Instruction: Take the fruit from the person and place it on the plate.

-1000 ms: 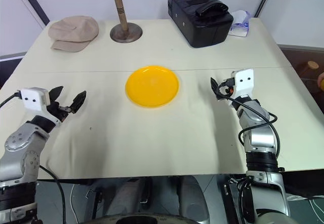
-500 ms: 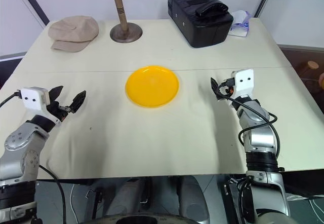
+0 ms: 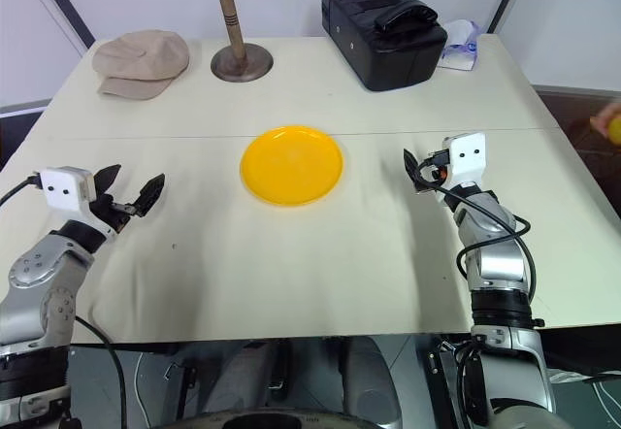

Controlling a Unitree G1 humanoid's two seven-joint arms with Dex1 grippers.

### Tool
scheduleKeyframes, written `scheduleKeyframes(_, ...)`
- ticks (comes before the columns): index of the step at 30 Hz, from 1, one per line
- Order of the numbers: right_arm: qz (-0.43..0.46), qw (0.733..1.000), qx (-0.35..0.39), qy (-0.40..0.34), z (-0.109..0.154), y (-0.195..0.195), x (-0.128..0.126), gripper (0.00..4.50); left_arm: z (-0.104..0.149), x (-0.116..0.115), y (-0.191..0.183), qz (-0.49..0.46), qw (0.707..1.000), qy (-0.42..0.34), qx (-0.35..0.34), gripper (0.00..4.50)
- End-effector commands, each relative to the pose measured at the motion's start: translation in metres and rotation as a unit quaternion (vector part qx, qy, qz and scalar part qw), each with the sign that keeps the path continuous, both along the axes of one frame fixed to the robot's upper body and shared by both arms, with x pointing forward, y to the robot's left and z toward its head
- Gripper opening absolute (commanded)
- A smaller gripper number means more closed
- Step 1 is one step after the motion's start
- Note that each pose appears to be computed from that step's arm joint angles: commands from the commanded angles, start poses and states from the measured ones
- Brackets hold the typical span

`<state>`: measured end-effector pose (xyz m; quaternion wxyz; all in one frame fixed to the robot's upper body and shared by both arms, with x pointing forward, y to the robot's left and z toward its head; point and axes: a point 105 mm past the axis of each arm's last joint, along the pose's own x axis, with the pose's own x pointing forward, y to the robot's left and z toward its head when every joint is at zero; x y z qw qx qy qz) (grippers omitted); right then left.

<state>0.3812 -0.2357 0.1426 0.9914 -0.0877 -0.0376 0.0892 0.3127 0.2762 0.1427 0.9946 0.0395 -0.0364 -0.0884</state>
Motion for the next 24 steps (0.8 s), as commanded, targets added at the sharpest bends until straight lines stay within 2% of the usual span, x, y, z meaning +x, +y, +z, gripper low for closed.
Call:
scheduleKeyframes(1, 0.0, 1.0, -0.004, -0.03, 0.016, 0.0, 0.0, 4.47, 0.013, -0.001, 0.003, 0.002, 1.0, -0.024, 0.015, 4.5)
scheduleKeyframes(20, 0.0, 1.0, -0.003, -0.029, 0.016, 0.001, 0.0, 4.47, 0.015, 0.0, 0.005, 0.003, 1.0, -0.025, 0.019, 4.5)
scheduleKeyframes(22, 0.001, 1.0, -0.004, -0.029, 0.016, 0.001, 0.001, 4.47, 0.02, 0.002, 0.004, 0.0, 0.999, -0.032, 0.026, 4.5)
scheduleKeyframes(24, 0.001, 1.0, -0.004, -0.029, 0.016, 0.001, 0.001, 4.47, 0.038, 0.005, -0.008, -0.026, 0.997, -0.054, 0.043, 4.5)
